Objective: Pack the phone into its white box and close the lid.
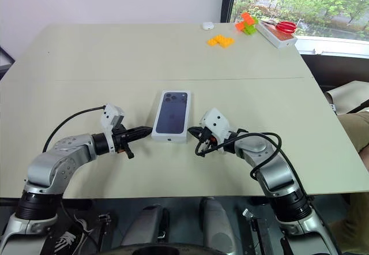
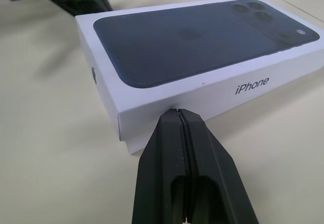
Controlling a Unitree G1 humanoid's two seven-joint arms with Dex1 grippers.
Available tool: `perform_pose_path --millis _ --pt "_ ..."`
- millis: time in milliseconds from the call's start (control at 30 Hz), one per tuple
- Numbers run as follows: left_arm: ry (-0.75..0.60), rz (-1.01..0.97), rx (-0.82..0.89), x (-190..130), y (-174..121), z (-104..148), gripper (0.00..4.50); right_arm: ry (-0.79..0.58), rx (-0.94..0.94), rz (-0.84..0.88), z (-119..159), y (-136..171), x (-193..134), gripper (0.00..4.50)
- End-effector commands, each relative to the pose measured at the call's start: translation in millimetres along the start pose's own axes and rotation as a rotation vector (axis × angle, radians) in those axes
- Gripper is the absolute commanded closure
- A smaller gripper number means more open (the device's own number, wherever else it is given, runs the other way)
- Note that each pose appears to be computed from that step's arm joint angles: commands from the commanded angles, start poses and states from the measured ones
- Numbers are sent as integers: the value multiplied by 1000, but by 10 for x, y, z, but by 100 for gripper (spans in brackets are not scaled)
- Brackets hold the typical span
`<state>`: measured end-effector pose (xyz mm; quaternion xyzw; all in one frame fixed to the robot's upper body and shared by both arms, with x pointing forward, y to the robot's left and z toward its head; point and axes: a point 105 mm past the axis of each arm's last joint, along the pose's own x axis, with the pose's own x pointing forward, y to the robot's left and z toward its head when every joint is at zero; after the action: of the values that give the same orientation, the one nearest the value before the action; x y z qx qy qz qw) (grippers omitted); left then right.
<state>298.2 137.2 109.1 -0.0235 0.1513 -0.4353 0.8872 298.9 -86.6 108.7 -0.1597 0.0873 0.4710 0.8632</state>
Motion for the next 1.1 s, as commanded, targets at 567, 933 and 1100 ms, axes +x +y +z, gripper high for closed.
perform_pose_path --millis 567,933,1100 --pt "-103 -81 25 245 -177 402 445 -124 -16 5 312 -59 6 450" --pt "5 -48 21 208 -128 -36 445 -16 5 7 -121 89 63 450" --pt "-17 -18 31 179 -31 49 445 -80 -6 -28 80 -36 95 450"
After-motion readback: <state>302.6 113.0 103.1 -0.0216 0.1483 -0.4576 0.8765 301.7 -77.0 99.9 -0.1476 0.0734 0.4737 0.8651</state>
